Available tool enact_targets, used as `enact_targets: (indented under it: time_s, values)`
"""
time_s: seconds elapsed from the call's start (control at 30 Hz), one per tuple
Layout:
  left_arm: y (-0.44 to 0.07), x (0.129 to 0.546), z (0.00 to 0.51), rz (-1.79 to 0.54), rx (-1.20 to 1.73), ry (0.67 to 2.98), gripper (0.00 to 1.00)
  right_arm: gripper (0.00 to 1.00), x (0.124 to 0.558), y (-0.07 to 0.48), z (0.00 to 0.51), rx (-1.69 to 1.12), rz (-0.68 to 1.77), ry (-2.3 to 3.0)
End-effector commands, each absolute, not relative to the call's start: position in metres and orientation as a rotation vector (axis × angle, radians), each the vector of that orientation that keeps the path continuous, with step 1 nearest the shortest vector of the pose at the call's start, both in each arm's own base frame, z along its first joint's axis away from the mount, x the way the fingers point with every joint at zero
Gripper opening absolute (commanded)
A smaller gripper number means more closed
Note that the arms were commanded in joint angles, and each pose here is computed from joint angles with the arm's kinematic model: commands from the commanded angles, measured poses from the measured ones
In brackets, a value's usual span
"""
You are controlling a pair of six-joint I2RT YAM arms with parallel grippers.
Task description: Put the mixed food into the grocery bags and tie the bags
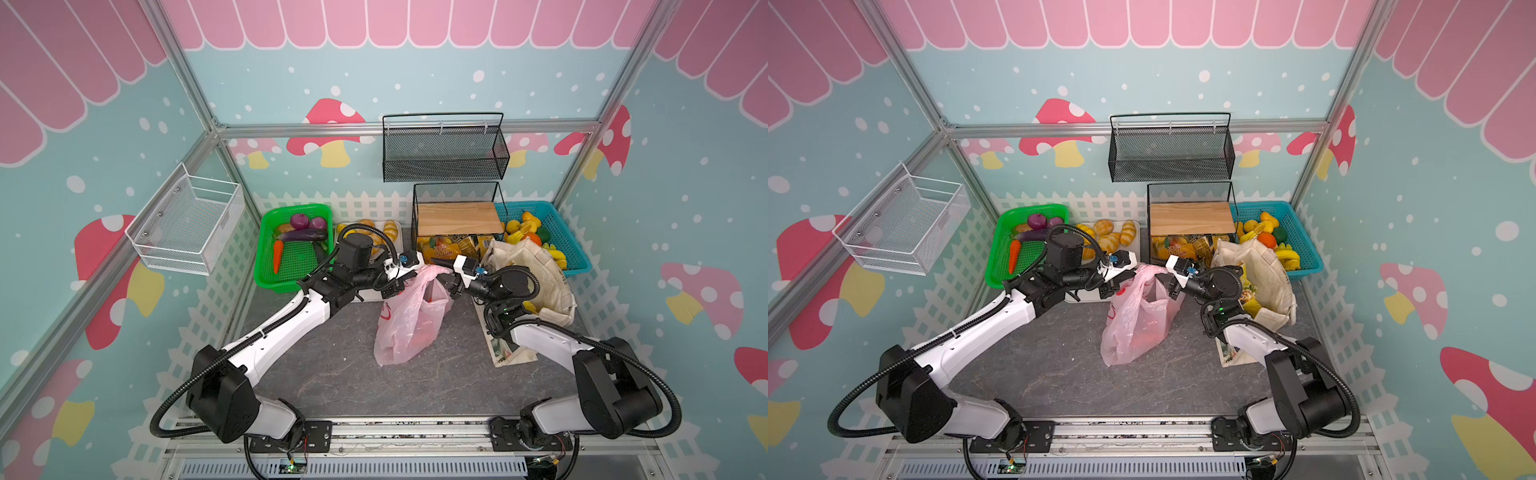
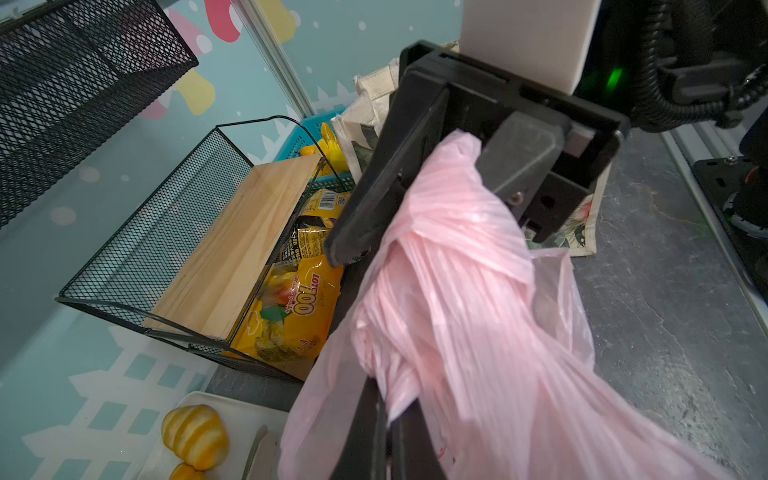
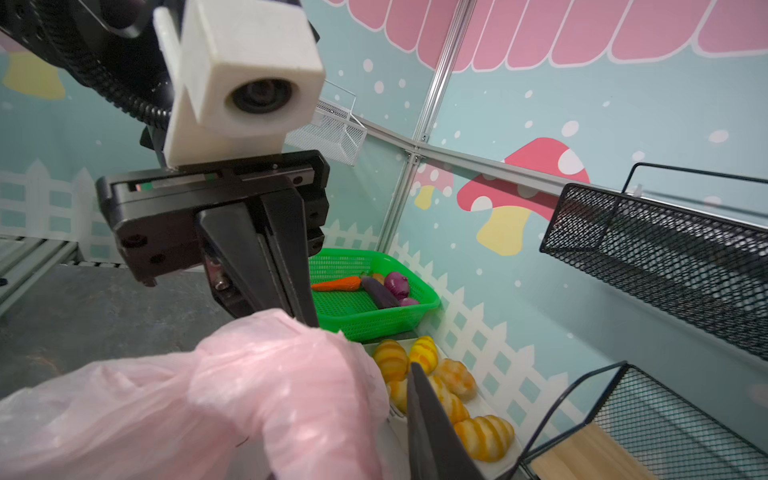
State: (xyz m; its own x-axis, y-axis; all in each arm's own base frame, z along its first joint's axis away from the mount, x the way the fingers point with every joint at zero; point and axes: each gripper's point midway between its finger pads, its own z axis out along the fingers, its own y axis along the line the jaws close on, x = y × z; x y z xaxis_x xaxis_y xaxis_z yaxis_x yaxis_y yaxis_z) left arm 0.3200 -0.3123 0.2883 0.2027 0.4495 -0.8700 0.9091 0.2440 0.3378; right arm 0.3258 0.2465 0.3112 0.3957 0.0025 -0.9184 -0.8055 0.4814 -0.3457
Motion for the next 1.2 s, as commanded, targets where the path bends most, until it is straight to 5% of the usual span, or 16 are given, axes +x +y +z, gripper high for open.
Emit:
enact_targets:
  time_s: [0.0,0.17,0.4,0.77,1.17]
  values:
    - [-0.313,0.321,0.276,-0.556,1.366,1.468,0.0,0.38,0.332,0.23,0.303,-0.911,0.482,1.119]
    - [-0.317,0.322,0.269,-0.589,1.352,1.48,0.0,0.52,0.324,0.215,0.292,-0.877,0.433,1.21]
    - [-0.321,0.322,0.274,-0.632,1.326,1.482,0.0,0.58,0.306,0.19,0.3,-0.764,0.412,1.337]
    - [-0.322,0.323,0.277,-0.646,1.312,1.479,0.0,0.47,0.271,0.174,0.279,-0.658,0.539,1.536]
    - [-0.321,0.323,0.278,-0.633,1.307,1.48,0.0,0.4,0.284,0.2,0.267,-0.687,0.667,1.521]
